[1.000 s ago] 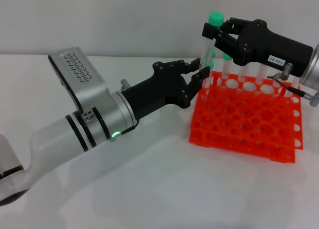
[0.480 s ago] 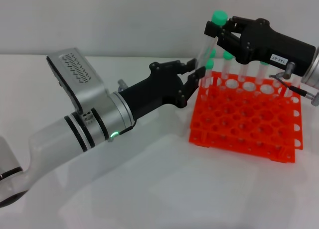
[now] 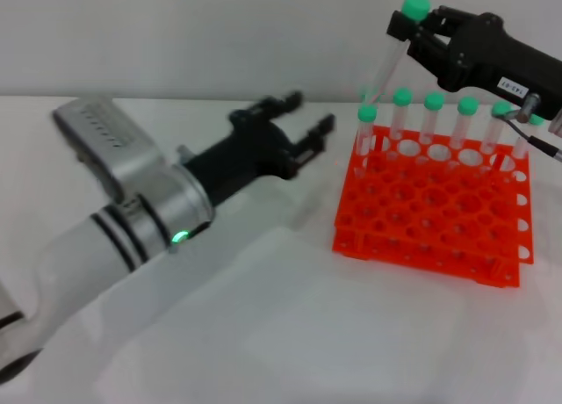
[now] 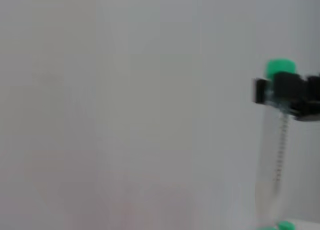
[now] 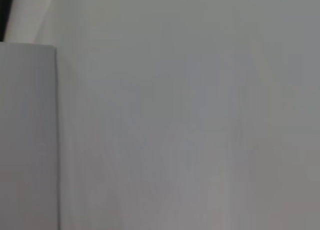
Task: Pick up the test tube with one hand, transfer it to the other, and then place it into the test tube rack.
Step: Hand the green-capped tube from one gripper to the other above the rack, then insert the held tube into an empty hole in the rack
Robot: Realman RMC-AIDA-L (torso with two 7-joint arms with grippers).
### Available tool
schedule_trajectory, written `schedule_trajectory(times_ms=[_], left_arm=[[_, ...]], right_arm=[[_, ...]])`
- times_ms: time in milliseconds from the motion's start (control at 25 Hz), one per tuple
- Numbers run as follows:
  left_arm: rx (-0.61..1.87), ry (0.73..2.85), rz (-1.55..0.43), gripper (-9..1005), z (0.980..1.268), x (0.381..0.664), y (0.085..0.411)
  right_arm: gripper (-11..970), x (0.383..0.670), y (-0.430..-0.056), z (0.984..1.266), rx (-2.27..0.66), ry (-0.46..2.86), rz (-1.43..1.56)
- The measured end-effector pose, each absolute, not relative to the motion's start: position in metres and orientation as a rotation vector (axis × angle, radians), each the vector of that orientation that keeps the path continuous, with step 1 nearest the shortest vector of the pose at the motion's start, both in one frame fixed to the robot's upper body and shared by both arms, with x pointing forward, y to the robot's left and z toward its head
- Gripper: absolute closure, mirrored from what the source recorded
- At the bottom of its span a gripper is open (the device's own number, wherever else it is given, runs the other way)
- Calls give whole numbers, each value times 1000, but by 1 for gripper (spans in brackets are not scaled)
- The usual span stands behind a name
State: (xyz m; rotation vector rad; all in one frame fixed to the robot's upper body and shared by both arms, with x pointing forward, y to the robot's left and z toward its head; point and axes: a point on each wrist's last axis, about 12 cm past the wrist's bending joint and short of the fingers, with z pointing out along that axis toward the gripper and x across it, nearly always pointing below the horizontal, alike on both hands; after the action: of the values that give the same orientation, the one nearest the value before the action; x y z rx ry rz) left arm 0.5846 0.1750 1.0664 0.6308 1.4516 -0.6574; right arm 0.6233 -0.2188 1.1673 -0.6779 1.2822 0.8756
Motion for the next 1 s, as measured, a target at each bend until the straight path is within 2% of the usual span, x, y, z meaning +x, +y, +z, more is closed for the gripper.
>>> schedule_trajectory(times_ms=[160, 480, 760, 1000], left_arm=[[489, 1420, -606, 451, 1061, 573, 199], [254, 1339, -422, 319, 1049, 536, 254], [9, 1332, -233, 320, 1036, 504, 299], [-40, 1338, -196, 321, 1033, 499, 307]], right_arm=[[743, 628, -221, 1162, -653, 1324, 817], [740, 639, -212, 1156, -661, 1379, 709], [738, 639, -208, 1147, -684, 1429, 683], [735, 643, -208, 1134, -689, 1514, 610]])
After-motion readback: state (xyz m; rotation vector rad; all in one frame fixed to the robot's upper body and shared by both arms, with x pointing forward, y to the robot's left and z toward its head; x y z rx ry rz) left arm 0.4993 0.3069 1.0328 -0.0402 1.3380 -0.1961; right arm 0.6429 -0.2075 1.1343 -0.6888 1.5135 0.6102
